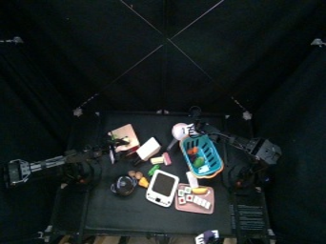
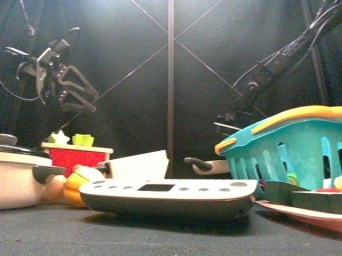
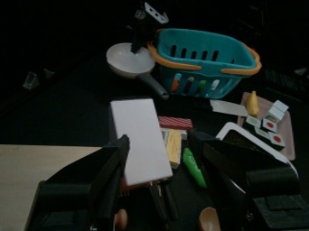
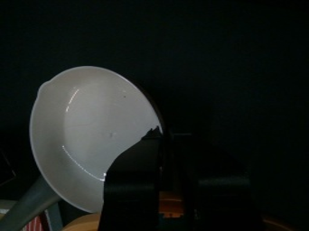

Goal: Place pan in top right corner

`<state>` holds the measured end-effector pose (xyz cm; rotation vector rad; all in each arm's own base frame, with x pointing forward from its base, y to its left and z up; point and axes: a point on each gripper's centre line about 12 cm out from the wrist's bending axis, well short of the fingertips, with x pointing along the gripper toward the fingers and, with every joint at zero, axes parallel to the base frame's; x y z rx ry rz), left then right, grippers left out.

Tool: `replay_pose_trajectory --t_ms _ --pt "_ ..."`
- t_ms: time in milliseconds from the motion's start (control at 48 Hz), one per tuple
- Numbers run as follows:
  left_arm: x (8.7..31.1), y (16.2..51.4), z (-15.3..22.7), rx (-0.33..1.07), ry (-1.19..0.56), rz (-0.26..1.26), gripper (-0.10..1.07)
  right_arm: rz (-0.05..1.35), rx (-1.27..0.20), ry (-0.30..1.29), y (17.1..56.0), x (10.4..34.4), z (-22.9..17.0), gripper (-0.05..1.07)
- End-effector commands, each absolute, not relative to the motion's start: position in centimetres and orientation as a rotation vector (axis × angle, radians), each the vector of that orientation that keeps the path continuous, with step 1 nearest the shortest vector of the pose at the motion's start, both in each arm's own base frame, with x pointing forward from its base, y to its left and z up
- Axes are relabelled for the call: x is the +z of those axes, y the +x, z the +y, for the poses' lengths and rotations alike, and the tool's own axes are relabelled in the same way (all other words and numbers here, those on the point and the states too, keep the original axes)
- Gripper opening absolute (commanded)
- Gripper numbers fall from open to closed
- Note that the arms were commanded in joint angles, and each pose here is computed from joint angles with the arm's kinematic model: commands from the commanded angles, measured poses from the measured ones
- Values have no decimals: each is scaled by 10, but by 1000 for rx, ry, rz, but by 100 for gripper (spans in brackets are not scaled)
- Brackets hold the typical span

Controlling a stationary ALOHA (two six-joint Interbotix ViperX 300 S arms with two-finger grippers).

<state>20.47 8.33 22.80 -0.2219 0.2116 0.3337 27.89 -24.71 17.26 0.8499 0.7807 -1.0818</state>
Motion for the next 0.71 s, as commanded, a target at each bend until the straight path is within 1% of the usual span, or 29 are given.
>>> replay_pose_trajectory --t_ms 0,167,292,479,604,688 --pt "234 207 85 334 -219 195 90 742 -1071 844 283 184 -248 56" --pt "233 207 85 333 -220 197 90 729 -1068 839 284 187 -250 62" --pt "233 207 84 332 -219 195 90 711 -1066 829 285 192 -253 63" --pt "233 207 85 334 -218 197 90 664 -1055 805 289 208 -257 64" --pt "233 207 85 334 -218 197 90 642 -1052 797 292 215 -260 68" --pt "233 207 85 334 -220 195 90 648 -1053 796 293 213 -262 72"
